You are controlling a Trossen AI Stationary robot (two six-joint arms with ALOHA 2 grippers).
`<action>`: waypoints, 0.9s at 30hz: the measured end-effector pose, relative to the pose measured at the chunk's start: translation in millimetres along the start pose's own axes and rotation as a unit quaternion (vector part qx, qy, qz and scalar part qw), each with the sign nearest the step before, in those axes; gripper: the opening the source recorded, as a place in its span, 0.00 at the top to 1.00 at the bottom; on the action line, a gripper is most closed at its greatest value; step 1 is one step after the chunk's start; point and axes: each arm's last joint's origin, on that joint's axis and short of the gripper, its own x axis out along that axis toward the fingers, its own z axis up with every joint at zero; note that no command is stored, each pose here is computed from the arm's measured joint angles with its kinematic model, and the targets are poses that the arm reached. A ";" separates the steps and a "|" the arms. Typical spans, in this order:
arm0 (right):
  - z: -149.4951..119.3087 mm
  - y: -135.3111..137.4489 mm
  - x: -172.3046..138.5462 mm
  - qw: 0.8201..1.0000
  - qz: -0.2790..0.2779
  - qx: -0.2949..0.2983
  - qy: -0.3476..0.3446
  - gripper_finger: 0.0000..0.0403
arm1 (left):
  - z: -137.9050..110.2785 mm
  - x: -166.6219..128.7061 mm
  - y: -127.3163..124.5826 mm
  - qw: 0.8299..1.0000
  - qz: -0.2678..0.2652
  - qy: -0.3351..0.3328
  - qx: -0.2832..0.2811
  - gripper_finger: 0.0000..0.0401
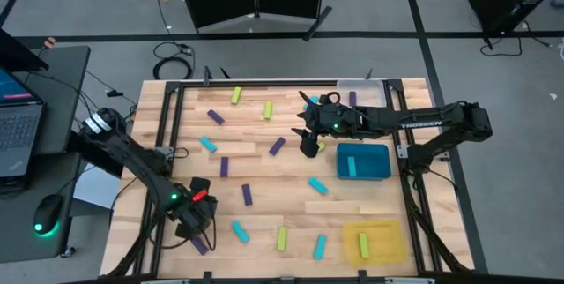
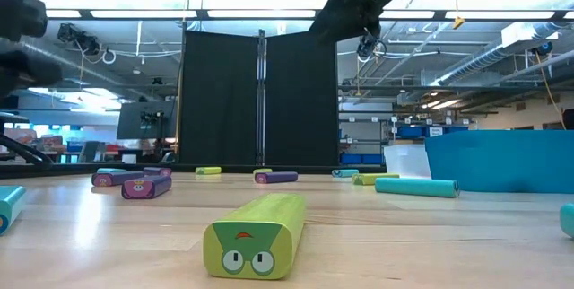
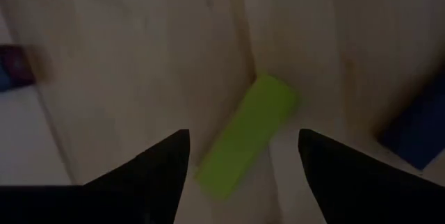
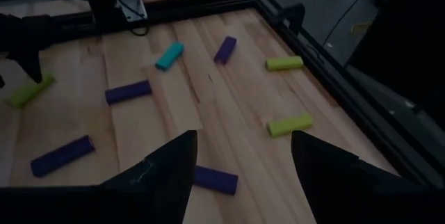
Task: Sort blocks
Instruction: Put the light green block into the yellow bin
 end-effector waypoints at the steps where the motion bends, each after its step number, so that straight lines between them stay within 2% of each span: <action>1: 0.0 0.0 0.0 1.000 0.000 0.000 0.000 0.39 | -0.8 2.5 0.2 1.000 -0.003 -0.003 0.000 0.31; 9: 0.0 0.0 0.0 1.000 0.000 0.005 0.000 0.40 | -13.7 24.0 4.8 1.000 -0.017 -0.002 -0.005 0.31; 12: 0.3 0.0 0.0 1.000 0.000 0.006 -0.002 0.40 | -15.6 26.2 5.7 1.000 -0.020 -0.004 -0.004 0.34; 15: 2.4 0.5 -0.1 1.000 0.002 0.009 -0.012 0.40 | -16.1 27.2 6.6 1.000 -0.016 -0.007 -0.005 0.43; 23: 12.4 1.9 -1.0 0.998 0.009 0.007 -0.062 0.40 | -15.2 28.0 7.0 1.000 -0.006 -0.019 -0.009 0.75; 27: 14.3 2.8 -1.4 0.997 0.012 0.008 -0.072 0.41 | -15.0 28.2 7.0 1.000 -0.005 -0.021 -0.022 0.75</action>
